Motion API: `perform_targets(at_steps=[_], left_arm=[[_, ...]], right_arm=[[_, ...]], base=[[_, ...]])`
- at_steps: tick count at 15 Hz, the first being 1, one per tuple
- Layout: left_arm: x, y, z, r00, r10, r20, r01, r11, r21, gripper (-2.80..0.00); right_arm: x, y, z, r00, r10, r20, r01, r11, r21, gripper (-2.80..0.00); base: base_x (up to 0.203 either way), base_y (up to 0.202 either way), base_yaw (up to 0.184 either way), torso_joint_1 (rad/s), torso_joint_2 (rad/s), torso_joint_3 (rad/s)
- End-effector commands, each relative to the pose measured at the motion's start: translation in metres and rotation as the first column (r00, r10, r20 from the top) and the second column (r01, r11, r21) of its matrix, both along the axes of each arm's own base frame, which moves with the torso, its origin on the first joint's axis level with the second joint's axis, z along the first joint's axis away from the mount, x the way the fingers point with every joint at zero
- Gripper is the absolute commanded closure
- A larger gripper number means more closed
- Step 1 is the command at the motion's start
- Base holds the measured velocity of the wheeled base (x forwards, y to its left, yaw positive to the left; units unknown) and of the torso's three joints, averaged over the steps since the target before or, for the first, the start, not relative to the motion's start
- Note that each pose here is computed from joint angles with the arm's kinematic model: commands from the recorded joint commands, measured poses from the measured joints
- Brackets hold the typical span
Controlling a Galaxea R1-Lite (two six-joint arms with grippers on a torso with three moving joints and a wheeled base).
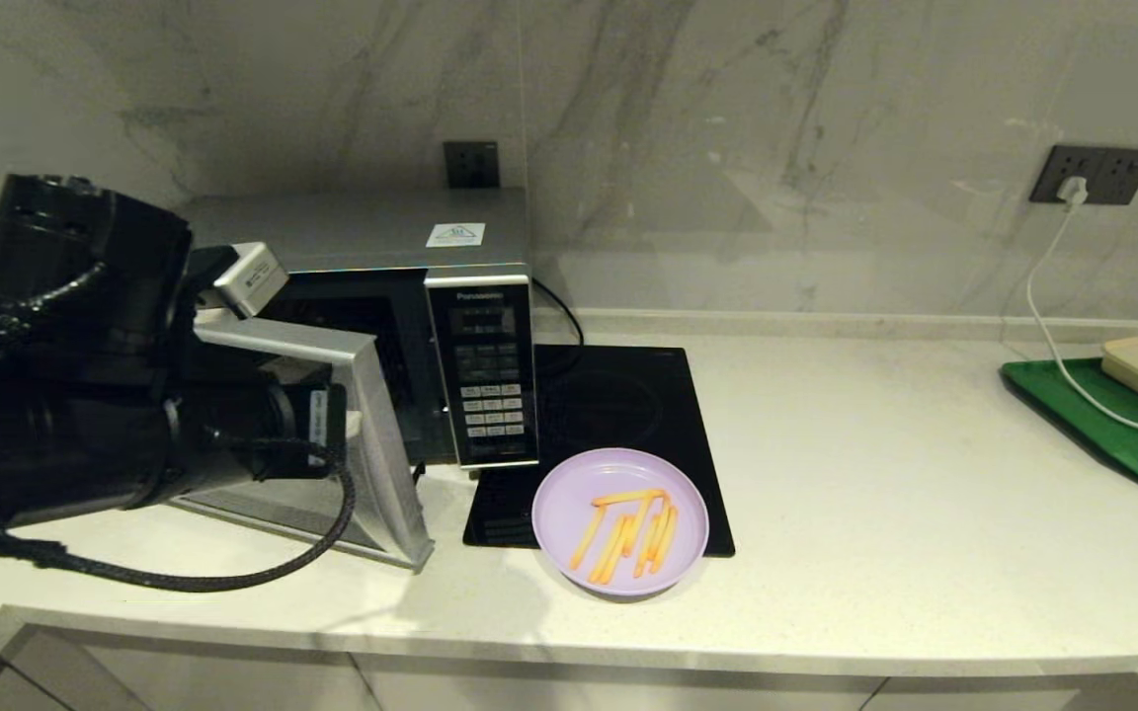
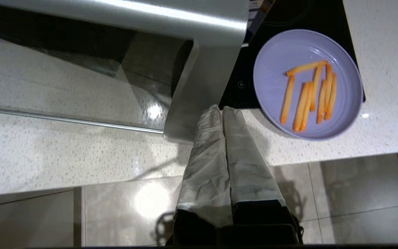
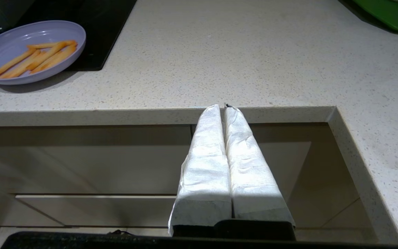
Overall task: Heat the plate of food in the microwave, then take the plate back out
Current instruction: Close the microwave oven
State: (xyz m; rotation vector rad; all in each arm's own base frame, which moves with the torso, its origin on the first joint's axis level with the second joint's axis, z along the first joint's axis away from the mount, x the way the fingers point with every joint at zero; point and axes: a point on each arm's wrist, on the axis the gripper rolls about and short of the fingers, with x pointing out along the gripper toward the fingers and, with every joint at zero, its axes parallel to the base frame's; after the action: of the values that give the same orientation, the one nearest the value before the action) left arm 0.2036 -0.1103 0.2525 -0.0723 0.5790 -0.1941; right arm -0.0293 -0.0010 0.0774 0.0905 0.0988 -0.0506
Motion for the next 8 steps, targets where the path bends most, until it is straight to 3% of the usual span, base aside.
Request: perform_targets(at_steps=[1,8], left_arm=[[0.012,-0.009,-0.016,0.999,-0.001,-0.043,0.002,1.0,0.027,0.0],[0.033,-0.022,-0.029,0.999,0.043,0.033,-0.044,0.998,0.037,0.0]], right_arm=[[0.0,0.0,0.0,1.0,0.0,-0.002,0.0,1.0,0.001,0.0],[0.0,0.0,0.0,1.0,0.0,-0.002,0.0,1.0,0.0,0.0]], base=[[0.0,0.0,0.0,0.0,0.0,0.0],[0.0,0.0,0.0,0.0,0.0,0.0]])
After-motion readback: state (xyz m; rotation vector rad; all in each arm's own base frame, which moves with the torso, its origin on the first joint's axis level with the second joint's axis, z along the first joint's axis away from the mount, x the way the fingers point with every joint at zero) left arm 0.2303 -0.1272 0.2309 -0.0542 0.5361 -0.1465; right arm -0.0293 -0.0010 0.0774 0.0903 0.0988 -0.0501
